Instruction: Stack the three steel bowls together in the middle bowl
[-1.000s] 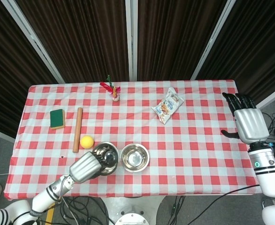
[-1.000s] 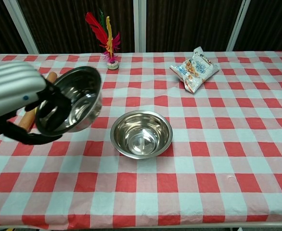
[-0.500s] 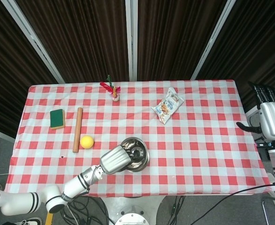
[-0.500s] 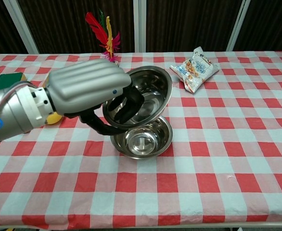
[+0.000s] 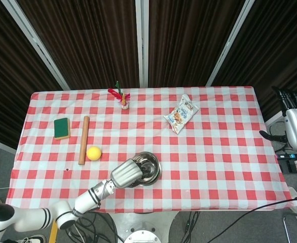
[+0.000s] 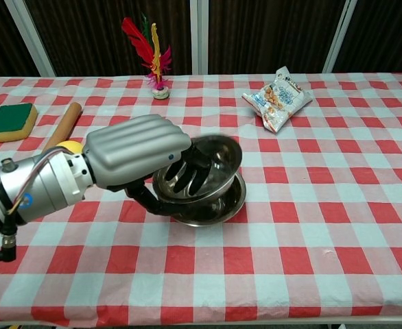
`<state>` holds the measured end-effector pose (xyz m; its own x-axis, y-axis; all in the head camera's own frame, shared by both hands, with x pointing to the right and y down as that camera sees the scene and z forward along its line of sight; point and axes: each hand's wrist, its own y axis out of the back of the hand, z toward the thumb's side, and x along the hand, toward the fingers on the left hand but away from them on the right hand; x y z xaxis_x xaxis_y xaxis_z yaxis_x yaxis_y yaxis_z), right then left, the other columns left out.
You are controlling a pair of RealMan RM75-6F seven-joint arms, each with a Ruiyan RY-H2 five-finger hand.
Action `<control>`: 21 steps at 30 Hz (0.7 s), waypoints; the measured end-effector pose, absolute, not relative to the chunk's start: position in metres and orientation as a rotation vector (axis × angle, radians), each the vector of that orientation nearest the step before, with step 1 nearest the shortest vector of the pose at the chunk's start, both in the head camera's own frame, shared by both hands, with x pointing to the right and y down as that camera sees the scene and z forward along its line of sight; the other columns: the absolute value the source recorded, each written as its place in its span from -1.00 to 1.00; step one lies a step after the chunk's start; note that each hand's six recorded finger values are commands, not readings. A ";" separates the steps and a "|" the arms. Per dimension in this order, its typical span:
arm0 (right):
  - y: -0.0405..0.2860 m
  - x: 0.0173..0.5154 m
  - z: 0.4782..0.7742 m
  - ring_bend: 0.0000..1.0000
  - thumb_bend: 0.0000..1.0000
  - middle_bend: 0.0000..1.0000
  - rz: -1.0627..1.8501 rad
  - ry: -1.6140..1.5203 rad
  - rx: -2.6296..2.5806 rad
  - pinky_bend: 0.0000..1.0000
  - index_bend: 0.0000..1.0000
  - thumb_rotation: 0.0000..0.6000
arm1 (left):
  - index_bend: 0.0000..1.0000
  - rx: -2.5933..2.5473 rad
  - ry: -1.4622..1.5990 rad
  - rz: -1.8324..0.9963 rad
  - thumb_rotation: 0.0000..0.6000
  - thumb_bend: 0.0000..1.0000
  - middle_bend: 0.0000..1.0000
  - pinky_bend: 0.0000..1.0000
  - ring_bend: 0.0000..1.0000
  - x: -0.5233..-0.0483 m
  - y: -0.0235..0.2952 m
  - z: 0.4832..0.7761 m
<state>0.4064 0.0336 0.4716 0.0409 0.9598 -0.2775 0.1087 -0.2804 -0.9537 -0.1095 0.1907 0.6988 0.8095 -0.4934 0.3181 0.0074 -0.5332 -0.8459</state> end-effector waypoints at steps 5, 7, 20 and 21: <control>0.034 0.405 0.473 -0.86 -0.99 -0.78 1.343 -1.120 -1.514 -0.84 -0.98 1.00 | -0.24 -2.072 0.367 -0.643 1.00 -0.76 0.11 0.13 -0.05 -0.116 0.186 0.696; 0.035 0.404 0.473 -0.86 -0.99 -0.78 1.341 -1.119 -1.517 -0.84 -0.98 1.00 | -0.25 -2.054 0.385 -0.632 1.00 -0.77 0.11 0.13 -0.05 -0.120 0.180 0.690; 0.066 0.389 0.492 -0.87 -0.99 -0.78 1.361 -0.957 -1.553 -0.84 -0.99 1.00 | -0.22 -1.741 0.680 -0.853 1.00 -0.78 0.02 0.02 -0.13 -0.250 0.120 0.604; 0.074 0.390 0.498 -0.88 -1.00 -0.80 1.371 -0.924 -1.564 -0.85 -0.99 1.00 | -0.22 -1.706 0.709 -0.895 1.00 -0.78 -0.02 -0.05 -0.19 -0.267 0.120 0.598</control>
<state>0.3895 0.0741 0.4976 0.1304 0.9186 -0.3730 0.0006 -0.3763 -0.9265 -0.2673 0.1200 0.5983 0.5468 -0.8067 0.2243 -0.0337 -0.2889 -0.9568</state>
